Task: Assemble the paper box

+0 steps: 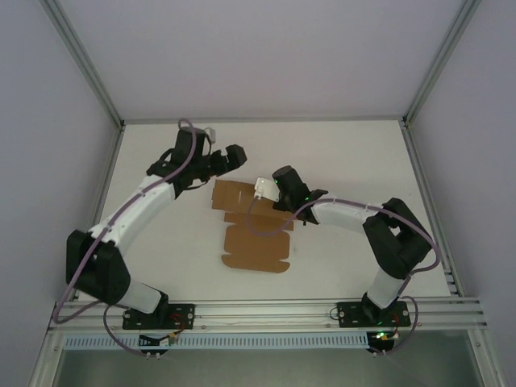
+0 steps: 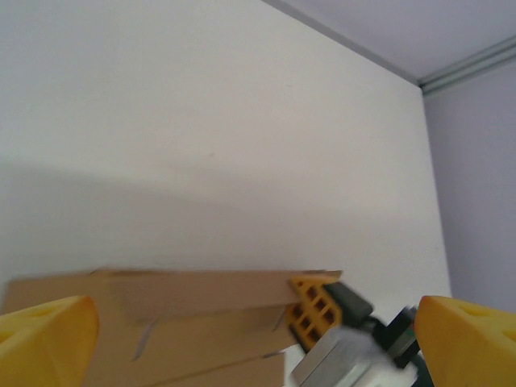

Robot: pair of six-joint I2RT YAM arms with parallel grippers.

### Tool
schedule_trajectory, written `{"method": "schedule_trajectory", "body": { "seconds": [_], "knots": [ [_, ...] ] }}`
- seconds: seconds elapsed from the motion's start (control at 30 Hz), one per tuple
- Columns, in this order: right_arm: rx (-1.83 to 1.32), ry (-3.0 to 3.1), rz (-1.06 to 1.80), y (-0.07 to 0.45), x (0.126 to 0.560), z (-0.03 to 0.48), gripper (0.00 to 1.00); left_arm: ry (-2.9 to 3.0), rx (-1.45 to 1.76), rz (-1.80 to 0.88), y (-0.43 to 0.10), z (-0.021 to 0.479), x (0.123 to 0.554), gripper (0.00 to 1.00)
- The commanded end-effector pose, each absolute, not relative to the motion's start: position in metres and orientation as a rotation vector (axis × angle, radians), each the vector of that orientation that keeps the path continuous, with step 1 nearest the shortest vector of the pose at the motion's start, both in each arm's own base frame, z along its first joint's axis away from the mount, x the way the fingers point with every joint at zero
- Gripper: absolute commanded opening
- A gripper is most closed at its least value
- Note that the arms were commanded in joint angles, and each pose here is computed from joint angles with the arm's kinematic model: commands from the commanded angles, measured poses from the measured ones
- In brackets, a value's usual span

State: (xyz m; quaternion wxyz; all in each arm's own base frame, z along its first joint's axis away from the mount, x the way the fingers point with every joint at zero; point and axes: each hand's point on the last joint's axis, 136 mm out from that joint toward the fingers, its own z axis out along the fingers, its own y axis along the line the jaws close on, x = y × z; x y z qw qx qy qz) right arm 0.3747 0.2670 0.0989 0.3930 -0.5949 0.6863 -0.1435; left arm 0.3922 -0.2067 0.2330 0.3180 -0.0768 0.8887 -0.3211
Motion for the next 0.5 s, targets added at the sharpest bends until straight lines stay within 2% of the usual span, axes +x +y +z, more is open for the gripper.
{"method": "schedule_trajectory", "body": {
  "seconds": [0.0, 0.17, 0.47],
  "knots": [
    [-1.457, 1.692, -0.391, 0.267, 0.378, 0.122, 0.0, 2.363, -0.146, -1.0, -0.228, 0.238, 0.394, 1.0],
    [-1.429, 1.722, -0.355, 0.266, 0.374, 0.13, 0.0, 2.427, -0.158, -0.981, -0.23, 0.216, 0.396, 0.98],
    [-1.377, 1.757, -0.327, 0.265, 0.371, 0.141, 0.0, 2.526, -0.168, -1.026, -0.245, 0.182, 0.385, 0.88]
  ]
}}
